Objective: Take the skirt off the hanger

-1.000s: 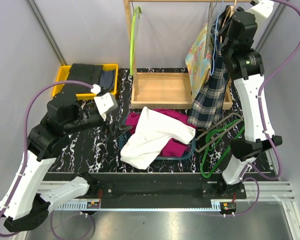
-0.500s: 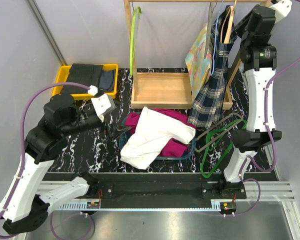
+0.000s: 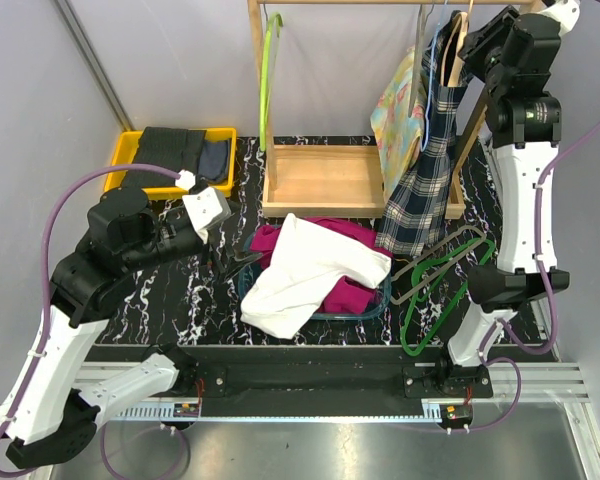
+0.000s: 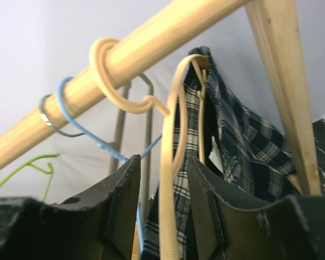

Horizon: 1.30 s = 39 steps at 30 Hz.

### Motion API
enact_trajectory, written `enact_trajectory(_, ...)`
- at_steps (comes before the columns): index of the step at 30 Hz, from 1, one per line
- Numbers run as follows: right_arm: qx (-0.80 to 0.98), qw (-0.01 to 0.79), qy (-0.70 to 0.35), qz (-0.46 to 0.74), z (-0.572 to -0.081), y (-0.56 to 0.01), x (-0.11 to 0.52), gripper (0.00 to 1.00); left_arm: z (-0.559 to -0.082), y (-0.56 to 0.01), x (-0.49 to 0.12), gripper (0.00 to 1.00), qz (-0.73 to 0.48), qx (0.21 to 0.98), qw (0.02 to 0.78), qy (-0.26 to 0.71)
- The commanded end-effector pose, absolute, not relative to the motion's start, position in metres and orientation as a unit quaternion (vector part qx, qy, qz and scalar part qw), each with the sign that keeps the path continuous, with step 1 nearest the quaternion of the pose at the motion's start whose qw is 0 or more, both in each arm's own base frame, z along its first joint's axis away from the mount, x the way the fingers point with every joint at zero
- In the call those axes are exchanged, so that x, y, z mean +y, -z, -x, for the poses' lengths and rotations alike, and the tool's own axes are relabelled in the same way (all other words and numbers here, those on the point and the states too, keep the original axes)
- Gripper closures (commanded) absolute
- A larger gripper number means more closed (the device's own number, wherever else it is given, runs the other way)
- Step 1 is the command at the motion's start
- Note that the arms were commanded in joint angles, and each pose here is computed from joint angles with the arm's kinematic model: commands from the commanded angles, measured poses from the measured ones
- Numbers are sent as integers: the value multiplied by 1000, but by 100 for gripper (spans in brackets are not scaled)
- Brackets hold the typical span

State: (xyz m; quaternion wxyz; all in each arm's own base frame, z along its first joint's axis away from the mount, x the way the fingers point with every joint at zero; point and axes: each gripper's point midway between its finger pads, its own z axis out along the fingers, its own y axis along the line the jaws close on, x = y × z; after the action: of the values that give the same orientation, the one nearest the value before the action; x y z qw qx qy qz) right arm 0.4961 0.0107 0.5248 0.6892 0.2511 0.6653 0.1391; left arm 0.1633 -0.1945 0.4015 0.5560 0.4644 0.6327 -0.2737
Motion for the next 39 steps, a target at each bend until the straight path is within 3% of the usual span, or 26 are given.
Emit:
enact_trajectory(1,638,713,-184,-226,-486,-557,25,52,-167,-410,-195,1,-458,622,574,270)
enact_trajectory(15,705,653,-166,-221,-516,-498,32,53,-169,-416,-196,1,-456,620,578,272)
enact_trajectory(19,717,643,-149,-224,-518,-484,28,64,-169,-417,-196,1,-455,619,580,271)
enact_trajectory(22,716,648,-136,-222,-517,-486,25,86,-169,-414,-195,1,-454,621,580,269)
enact_trajectory(23,713,652,-132,-221,-516,-490,22,98,-170,-413,-195,1,-455,621,579,268)
enact_trajectory(24,709,659,-127,-217,-514,-495,21,100,-170,-412,-195,1,-454,623,578,269)
enact_trajectory(36,604,774,-98,-164,-468,-604,8,100,-169,-407,-194,1,-450,628,572,277)
enact_trajectory(39,612,768,-114,-149,-455,-604,16,100,-169,-408,-194,1,-448,627,572,281)
